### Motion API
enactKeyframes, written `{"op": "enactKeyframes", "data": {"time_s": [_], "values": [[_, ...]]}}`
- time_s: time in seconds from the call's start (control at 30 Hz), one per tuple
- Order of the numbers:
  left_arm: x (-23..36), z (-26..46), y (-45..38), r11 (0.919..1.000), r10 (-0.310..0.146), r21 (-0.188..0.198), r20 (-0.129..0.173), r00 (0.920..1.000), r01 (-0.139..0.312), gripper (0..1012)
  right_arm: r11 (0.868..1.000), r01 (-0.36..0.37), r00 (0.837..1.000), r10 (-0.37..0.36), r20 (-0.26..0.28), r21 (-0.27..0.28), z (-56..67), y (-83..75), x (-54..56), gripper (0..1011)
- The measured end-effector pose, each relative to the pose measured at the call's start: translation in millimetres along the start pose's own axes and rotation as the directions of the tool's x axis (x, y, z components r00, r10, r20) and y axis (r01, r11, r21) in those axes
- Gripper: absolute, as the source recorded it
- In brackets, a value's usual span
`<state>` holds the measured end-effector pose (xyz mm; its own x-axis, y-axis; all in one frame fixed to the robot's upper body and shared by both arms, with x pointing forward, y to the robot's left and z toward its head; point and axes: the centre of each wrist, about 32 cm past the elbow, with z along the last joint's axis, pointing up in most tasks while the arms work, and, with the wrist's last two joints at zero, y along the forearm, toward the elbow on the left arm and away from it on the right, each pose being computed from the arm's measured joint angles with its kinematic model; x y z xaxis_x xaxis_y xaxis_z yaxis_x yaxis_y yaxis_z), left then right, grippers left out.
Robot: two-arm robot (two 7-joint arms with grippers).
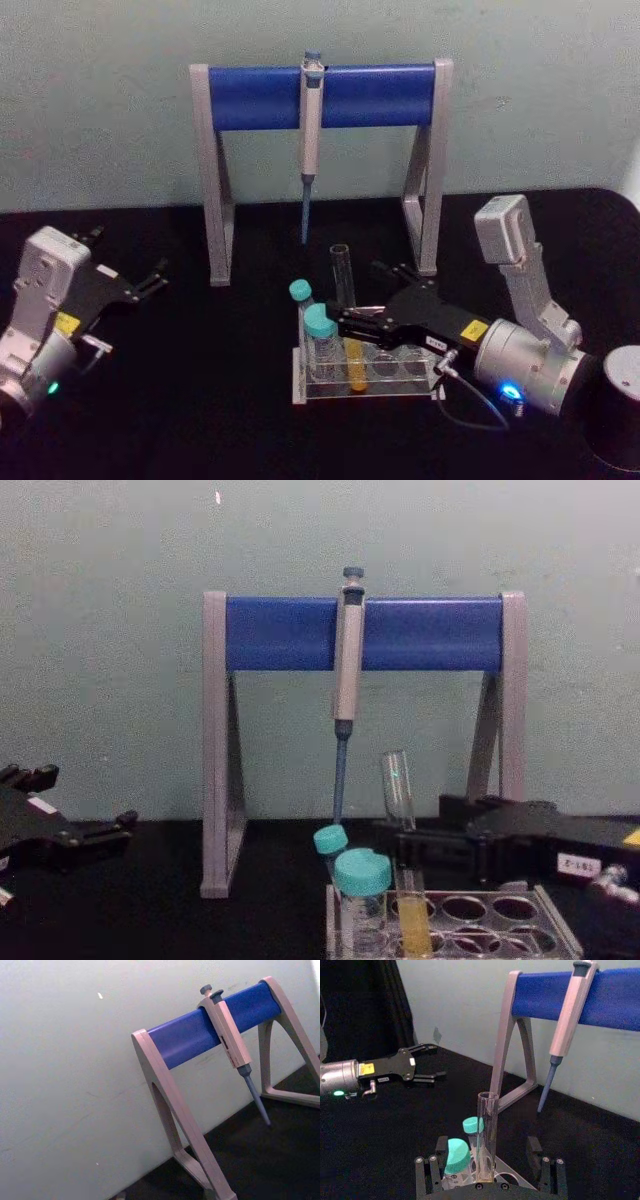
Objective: Pick up the test tube from the test tube rack, shake it, then place it back into the test tube rack.
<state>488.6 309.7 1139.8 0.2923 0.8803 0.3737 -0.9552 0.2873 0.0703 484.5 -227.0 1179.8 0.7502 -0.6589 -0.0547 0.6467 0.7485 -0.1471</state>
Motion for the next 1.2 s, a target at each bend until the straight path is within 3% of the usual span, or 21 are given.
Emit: {"op": "enactKeyframes", "data": {"time_s": [0.5,1.0,1.2], "values": [[0.0,0.0,0.0,1.0,0.0,0.0,0.0,1.0,0.0,1001,1.0,-0.005,0.999,0.004,-0.038,-0.021,-2.4,11.8,2.6,1000],[0.0,0.0,0.0,1.0,0.0,0.0,0.0,1.0,0.0,1001,1.0,-0.005,0.999,0.004,-0.042,-0.023,-2.4,12.3,2.8,1000],[0.0,0.0,0.0,1.0,0.0,0.0,0.0,1.0,0.0,1001,1.0,-0.005,0.999,0.004,-0.042,-0.023,-2.4,12.1,2.9,902]]}}
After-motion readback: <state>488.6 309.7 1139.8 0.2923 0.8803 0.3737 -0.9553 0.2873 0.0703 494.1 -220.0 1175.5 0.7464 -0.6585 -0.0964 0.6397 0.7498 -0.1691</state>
